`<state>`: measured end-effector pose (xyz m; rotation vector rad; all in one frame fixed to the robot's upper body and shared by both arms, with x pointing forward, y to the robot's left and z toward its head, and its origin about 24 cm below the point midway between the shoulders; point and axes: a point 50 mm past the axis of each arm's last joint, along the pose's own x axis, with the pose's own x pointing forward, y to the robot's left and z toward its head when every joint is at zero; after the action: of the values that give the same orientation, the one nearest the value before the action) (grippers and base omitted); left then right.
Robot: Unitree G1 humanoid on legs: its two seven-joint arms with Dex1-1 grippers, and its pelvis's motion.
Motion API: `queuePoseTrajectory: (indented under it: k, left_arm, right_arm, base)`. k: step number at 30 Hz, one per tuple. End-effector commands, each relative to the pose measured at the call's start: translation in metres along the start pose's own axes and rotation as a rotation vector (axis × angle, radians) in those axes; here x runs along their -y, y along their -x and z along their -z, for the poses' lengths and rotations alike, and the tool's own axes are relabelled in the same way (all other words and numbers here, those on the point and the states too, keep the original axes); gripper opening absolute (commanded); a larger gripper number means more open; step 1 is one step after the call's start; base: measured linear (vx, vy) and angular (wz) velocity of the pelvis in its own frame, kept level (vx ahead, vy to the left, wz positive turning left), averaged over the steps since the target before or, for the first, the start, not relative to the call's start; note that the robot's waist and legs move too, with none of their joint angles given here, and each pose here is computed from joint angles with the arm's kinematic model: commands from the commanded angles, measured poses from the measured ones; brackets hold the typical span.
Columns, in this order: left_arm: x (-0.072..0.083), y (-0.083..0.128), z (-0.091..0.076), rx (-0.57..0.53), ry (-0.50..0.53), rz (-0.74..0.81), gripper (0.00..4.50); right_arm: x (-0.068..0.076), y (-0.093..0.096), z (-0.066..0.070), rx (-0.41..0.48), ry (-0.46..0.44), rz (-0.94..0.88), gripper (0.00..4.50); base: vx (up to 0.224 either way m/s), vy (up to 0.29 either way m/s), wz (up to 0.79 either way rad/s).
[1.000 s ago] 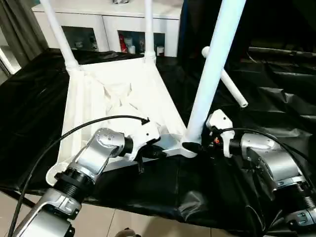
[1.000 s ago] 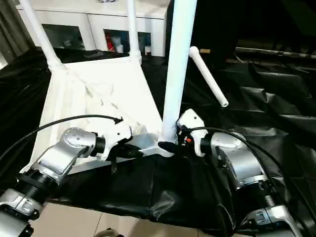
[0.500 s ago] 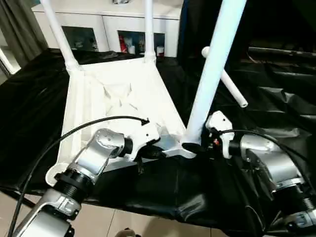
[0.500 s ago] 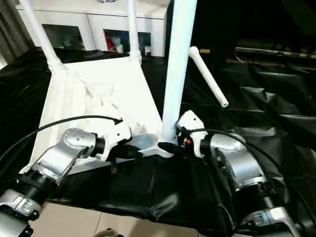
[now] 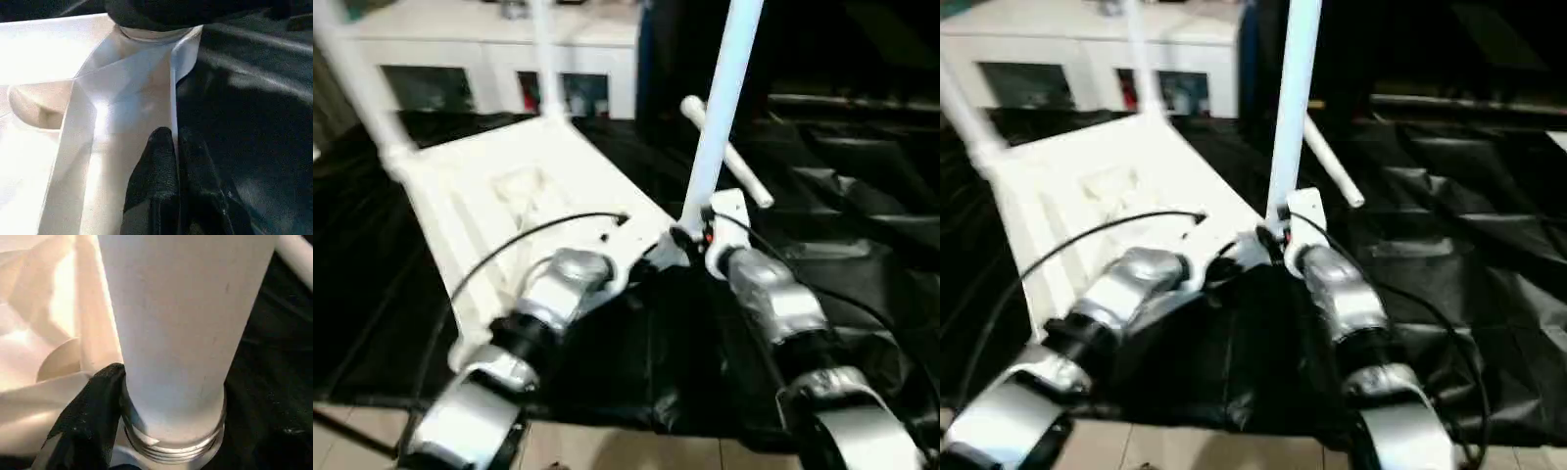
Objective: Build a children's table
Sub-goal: Rotate leg to tighten
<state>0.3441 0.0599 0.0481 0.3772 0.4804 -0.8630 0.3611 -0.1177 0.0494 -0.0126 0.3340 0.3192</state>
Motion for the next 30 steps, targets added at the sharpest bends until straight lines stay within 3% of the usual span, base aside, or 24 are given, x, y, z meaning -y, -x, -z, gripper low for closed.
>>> queuePoseTrajectory:
  k: [1,2,5,8,10,14,17,24,30]
  left_arm:
    - [-0.01,0.005,-0.014,0.047,-0.036,-0.041,0.0]
    - [-0.01,0.006,-0.014,0.047,-0.038,-0.036,0.0]
    - [-0.01,0.008,-0.012,0.052,-0.052,-0.018,0.0]
    - [-0.012,0.011,-0.011,0.054,-0.06,-0.013,0.0]
    - [-0.014,0.016,-0.008,0.061,-0.077,-0.01,0.0]
    - [-0.015,0.021,-0.004,0.067,-0.115,0.023,0.0]
    - [-0.014,0.029,0.001,0.087,-0.134,0.094,0.0]
    - [-0.002,0.043,0.012,0.091,-0.214,0.282,0.0]
    - [0.009,0.05,0.017,0.076,-0.241,0.396,0.0]
  right_arm:
    - [0.004,0.001,0.024,-0.106,-0.028,0.028,2.69]
    - [0.003,0.001,0.023,-0.098,-0.025,0.013,2.69]
    - [0.0,0.0,0.014,-0.044,-0.032,-0.034,3.39]
    - [0.001,0.0,0.006,0.005,-0.013,-0.061,3.57]
    - [0.006,0.006,-0.001,0.034,0.057,-0.112,3.81]
    - [0.011,0.019,-0.002,0.036,0.112,-0.247,3.81]
    - [0.022,0.038,-0.001,0.014,0.255,-0.367,3.81]
    - [0.025,0.069,0.001,-0.024,0.317,-0.577,3.81]
    - [0.022,0.075,0.005,-0.046,0.345,-0.632,3.81]
  base:
    - [0.0,0.0,0.0]
    - [0.0,0.0,0.0]
    - [0.0,0.0,0.0]
    - [0.0,0.0,0.0]
    - [0.0,0.0,0.0]
    - [0.0,0.0,0.0]
    - [0.0,0.0,0.0]
    - [0.0,0.0,0.0]
    - [0.0,0.0,0.0]
